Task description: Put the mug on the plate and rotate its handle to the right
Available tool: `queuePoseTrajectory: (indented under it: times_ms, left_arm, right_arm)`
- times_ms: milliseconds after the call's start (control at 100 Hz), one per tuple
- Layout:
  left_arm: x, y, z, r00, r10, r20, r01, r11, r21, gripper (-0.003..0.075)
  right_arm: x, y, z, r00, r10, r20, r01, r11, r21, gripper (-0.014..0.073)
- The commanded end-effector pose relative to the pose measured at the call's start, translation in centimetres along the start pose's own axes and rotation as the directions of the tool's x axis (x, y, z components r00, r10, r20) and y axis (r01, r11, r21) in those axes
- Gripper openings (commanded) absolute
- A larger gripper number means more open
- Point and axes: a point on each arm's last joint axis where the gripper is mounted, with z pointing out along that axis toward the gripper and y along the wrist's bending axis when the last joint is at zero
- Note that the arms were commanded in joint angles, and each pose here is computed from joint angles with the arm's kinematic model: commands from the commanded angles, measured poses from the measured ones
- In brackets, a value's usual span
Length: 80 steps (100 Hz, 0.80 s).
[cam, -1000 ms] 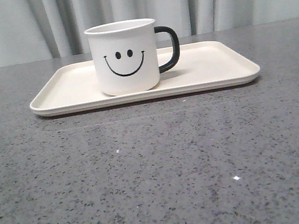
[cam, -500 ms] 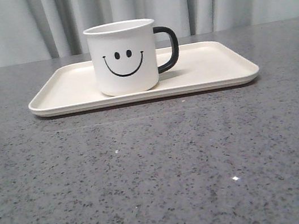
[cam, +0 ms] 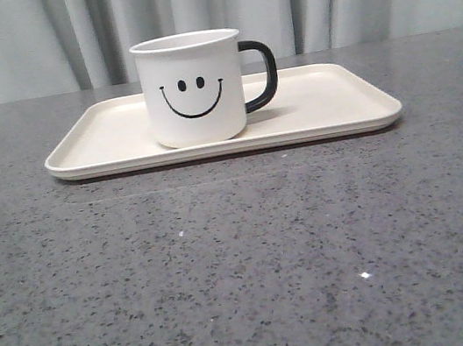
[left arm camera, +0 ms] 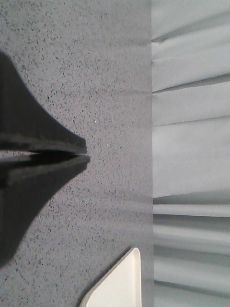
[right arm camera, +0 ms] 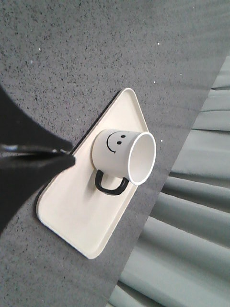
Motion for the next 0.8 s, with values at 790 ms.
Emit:
queuePoseTrajectory:
  times_ms: [790]
  left_arm:
    - [-0.81,0.04,-0.31,0.994,-0.010,0.109,0.011,1.000,-0.004,-0.0019]
  right_arm:
    - [-0.85,-0.96,0.25,0.986,0.008,0.167,-0.026,0.994,0.106,-0.0069]
